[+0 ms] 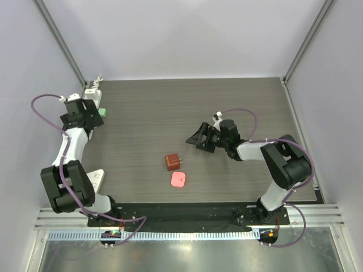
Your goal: Pull the plug off the socket
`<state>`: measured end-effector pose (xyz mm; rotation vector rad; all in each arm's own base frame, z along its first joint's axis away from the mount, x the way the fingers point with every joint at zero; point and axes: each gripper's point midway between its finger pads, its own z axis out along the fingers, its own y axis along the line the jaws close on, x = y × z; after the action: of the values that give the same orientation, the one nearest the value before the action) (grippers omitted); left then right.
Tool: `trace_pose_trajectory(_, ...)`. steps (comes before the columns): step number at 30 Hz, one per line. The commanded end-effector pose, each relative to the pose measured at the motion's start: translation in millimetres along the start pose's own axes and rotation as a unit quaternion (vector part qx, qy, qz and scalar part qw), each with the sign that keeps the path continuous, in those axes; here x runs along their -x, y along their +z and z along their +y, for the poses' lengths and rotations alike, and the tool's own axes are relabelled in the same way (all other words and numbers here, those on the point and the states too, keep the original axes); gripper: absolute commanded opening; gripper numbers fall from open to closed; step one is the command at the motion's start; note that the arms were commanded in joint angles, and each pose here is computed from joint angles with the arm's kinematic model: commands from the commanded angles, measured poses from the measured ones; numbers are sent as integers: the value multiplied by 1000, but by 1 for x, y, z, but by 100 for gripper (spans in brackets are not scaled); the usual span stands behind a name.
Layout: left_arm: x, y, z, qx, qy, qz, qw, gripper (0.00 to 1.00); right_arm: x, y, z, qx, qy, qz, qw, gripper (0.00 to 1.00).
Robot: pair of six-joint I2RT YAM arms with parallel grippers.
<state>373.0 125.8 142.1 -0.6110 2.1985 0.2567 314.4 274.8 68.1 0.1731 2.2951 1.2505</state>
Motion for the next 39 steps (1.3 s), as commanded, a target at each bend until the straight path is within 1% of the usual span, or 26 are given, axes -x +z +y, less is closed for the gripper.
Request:
trace_pose_trajectory(1,39,1,3,-35,45,-88,995,100,6,1,9,23,-10,-11,1000,87)
trace_pose_trajectory(2,34,4,2,-55,60,-82,993,100,5,2,7,20,-9,-9,1000,87)
trace_pose_trajectory(3,30,7,5,-58,85,-78,992,100,5,2,8,23,-8,-9,1000,87)
trace_pose_trajectory(6,9,23,10,-85,100,-45,990,97,5,2,14,40,-8,-7,999,87)
trace_pose_trajectory(8,-4,30,17,-86,107,-20,990,96,4,2,15,43,-9,-8,999,87)
trace_pose_trajectory(10,-18,38,24,-82,127,7,988,94,4,2,15,43,-11,-7,999,87)
trace_pose_trajectory(12,-22,46,33,-74,131,17,988,93,5,3,16,47,-9,-6,999,87)
trace_pose_trajectory(14,-16,48,43,-74,123,16,990,91,4,3,17,50,-3,-6,999,87)
trace_pose_trajectory(16,-13,53,44,-85,120,17,989,90,2,2,21,62,-1,-3,998,87)
trace_pose_trajectory(19,-14,63,46,-90,135,28,986,90,2,3,20,63,4,-3,998,87)
trace_pose_trajectory(20,-20,70,48,-85,138,42,986,91,2,4,20,63,2,-3,998,87)
trace_pose_trajectory(23,-27,83,53,-80,151,54,984,91,1,5,18,60,3,0,998,87)
trace_pose_trajectory(27,-19,92,50,-83,161,45,982,91,1,3,22,65,4,0,998,87)
trace_pose_trajectory(31,-10,100,53,-71,166,40,983,91,2,2,23,67,2,-2,998,87)
trace_pose_trajectory(34,-11,105,53,-73,168,42,982,91,1,3,22,65,2,-1,998,87)
trace_pose_trajectory(39,-15,114,40,-75,178,49,980,90,2,3,19,61,-1,-1,998,87)
